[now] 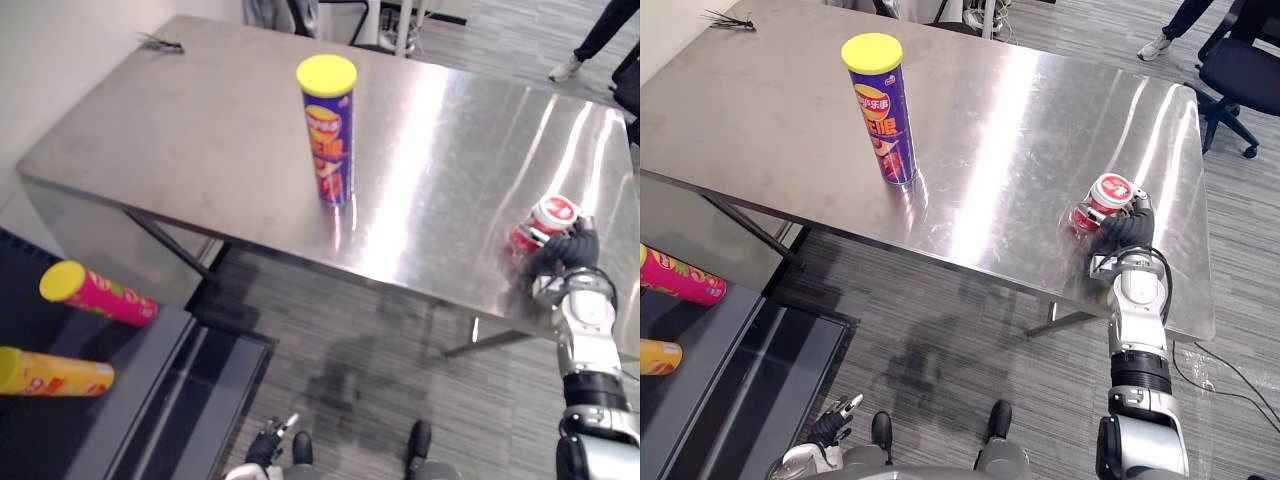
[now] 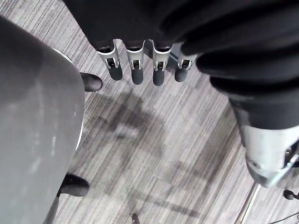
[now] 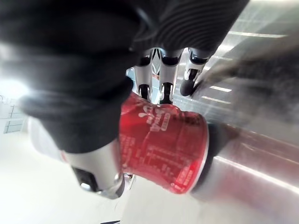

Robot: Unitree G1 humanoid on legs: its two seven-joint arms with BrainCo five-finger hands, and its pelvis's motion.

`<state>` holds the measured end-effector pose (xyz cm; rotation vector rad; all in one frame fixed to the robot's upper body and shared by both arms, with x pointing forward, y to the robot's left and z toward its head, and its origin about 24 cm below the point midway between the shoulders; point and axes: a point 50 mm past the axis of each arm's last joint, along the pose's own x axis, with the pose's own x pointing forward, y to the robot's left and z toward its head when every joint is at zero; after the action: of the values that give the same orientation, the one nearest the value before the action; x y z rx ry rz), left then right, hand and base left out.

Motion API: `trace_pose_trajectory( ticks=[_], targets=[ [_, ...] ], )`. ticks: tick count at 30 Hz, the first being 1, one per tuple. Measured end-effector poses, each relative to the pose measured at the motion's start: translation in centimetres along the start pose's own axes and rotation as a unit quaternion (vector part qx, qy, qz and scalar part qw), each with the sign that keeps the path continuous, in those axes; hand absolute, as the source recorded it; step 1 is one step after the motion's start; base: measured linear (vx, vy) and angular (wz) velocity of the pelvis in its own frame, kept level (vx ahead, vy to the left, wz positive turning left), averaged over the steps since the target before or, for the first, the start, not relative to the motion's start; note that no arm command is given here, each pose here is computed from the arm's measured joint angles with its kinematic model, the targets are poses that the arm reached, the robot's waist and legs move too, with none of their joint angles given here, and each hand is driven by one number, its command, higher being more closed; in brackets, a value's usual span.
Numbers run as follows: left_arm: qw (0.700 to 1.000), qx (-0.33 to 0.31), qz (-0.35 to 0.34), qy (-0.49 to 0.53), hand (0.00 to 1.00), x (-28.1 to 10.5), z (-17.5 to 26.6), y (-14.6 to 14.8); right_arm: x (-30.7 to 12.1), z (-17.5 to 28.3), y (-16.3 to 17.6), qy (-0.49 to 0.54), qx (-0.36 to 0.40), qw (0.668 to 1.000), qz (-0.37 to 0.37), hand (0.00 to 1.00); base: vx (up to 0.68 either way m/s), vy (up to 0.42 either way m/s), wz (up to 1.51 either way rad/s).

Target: Put the gum and the chips on the shelf.

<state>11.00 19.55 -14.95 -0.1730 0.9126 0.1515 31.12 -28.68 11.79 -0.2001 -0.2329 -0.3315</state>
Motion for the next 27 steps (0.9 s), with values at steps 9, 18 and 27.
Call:
trace_pose_trajectory(
  ticks=[9,18,27],
  targets=[
    [1.0,-0.006,0.004,0.0,0.0,0.0,0.0,0.2,-3.2,4.6,5.9,-0.104,0.015,0.976,0.191,1.0,-0.01,-0.009,0.06],
    [1.0,-0.007,0.0,0.012,0.0,0.0,-0.5,0.2,-10.0,6.6,14.3,-0.137,0.12,0.874,0.451,1.0,-0.03,-0.006,0.03],
    [0.999,-0.009,0.003,0.035,0.0,-0.2,-1.5,0.4,-18.3,0.5,14.8,0.036,0.161,0.826,0.538,1.0,-0.03,-0.009,0.05]
  ],
)
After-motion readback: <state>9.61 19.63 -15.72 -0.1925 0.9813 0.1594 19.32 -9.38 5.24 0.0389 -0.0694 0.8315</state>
